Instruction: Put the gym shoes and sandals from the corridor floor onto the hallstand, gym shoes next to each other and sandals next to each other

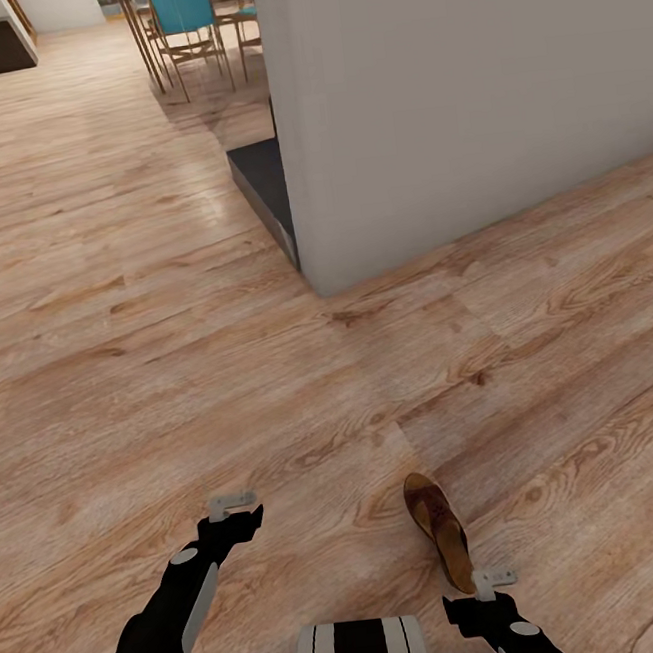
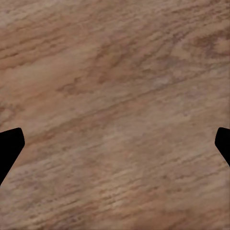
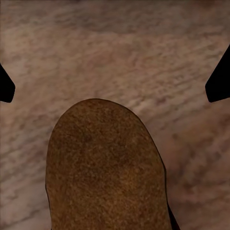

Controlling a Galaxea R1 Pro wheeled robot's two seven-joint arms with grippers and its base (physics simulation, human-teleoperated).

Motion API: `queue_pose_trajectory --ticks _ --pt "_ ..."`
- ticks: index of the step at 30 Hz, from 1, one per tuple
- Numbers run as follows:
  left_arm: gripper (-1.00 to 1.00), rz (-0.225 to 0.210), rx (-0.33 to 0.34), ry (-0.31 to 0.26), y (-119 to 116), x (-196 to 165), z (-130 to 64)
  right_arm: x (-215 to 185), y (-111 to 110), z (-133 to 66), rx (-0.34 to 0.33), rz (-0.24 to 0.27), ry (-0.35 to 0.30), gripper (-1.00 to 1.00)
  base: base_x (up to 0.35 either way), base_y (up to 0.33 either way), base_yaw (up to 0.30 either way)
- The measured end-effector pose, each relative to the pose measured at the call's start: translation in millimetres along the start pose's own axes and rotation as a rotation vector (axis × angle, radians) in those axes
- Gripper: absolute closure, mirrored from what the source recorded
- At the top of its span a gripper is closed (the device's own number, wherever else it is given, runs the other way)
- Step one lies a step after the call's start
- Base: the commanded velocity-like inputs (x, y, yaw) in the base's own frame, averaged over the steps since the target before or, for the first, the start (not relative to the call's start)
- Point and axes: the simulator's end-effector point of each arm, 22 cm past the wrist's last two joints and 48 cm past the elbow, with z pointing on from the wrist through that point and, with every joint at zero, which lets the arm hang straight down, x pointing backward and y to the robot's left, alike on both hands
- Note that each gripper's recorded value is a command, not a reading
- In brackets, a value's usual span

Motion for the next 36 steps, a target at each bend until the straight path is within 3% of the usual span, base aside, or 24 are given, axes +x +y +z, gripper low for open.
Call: queue_pose_trajectory --ticks 36 --pt "-1.0 0.0 -0.003 -0.001 0.9 0.0 0.0 0.1 0.1 0.0 0.0 0.0 0.0 -1.0 0.057 -0.01 0.0"
